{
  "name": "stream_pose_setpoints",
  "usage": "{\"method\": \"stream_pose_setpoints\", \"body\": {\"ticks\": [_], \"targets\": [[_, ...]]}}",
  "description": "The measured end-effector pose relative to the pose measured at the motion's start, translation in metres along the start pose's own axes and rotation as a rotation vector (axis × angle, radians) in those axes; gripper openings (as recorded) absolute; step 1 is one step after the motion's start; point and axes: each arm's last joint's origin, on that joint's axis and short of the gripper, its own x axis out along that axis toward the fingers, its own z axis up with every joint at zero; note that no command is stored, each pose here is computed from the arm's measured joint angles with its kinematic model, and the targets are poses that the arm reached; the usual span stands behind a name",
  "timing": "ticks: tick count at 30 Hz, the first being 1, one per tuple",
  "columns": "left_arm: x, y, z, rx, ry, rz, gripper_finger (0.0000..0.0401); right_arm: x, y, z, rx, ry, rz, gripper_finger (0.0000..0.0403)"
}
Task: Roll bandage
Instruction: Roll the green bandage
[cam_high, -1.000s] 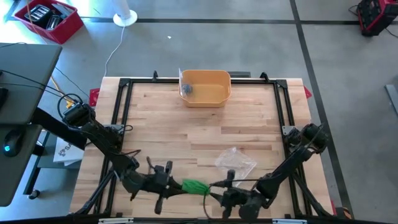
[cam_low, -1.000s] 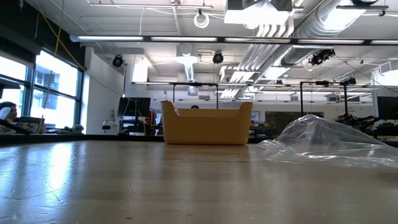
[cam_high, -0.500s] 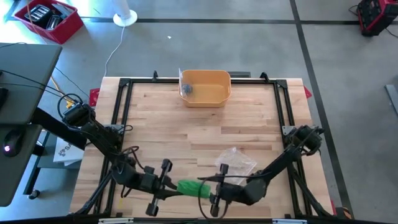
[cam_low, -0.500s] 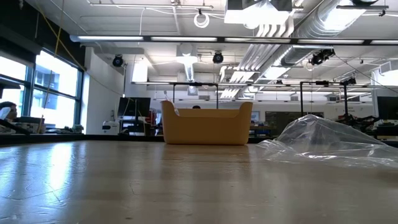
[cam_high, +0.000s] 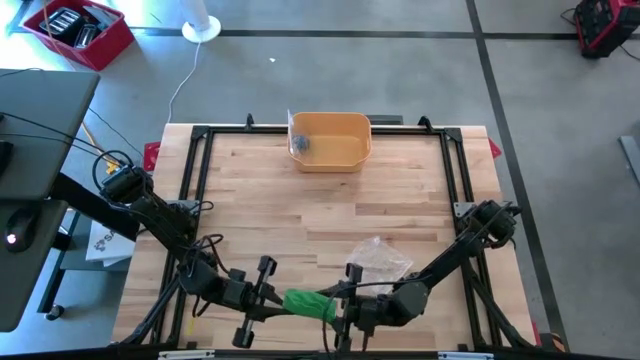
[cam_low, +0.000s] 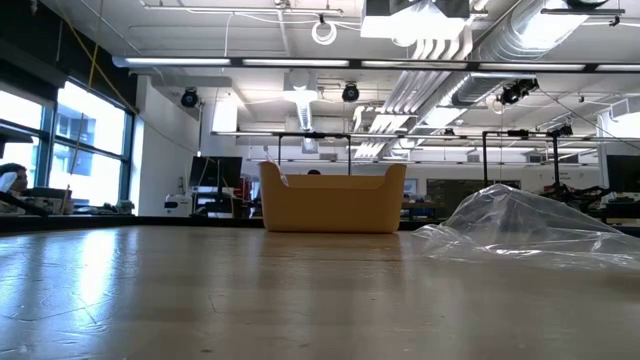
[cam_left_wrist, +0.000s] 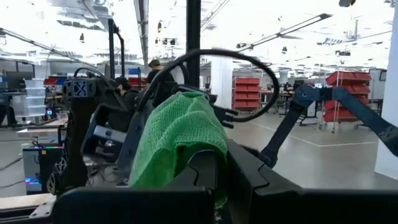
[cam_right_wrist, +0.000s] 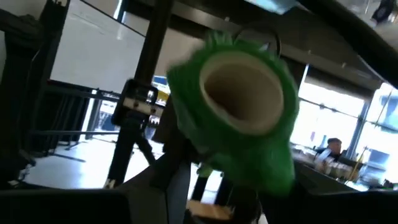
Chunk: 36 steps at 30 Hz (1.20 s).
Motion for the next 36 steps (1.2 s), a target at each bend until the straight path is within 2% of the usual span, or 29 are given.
{"method": "stream_pose_setpoints", "body": {"ticks": [3, 6, 14, 21, 30, 33, 36], "targets": [[-0.001, -0.001, 0.000, 0.001, -0.002, -0.004, 0.0007, 0.000, 0.002, 0.007, -0.028, -0.008, -0.008, 0.0151], [-0.001, -0.002, 0.001, 0.004, -0.003, -0.008, 0.0007, 0.000, 0.003, 0.009, -0.035, -0.001, -0.020, 0.0131], [-0.002, -0.004, 0.001, 0.009, -0.005, -0.030, 0.0007, -0.003, 0.005, 0.010, -0.089, 0.039, -0.061, 0.0010], [-0.008, -0.013, 0.008, 0.085, -0.061, -0.052, 0.0007, -0.005, 0.004, -0.001, -0.109, 0.162, -0.143, 0.0002], [-0.017, -0.020, 0.011, 0.195, -0.030, 0.100, 0.0007, -0.012, 0.024, -0.034, 0.055, 0.161, -0.005, 0.0000], [-0.015, -0.016, 0.007, 0.216, 0.010, 0.158, 0.0007, -0.013, 0.028, -0.039, 0.111, 0.132, -0.008, 0.0000], [-0.012, -0.012, 0.003, 0.240, 0.053, 0.188, 0.0007, -0.016, 0.029, -0.034, 0.102, 0.093, -0.016, 0.0000]]}}
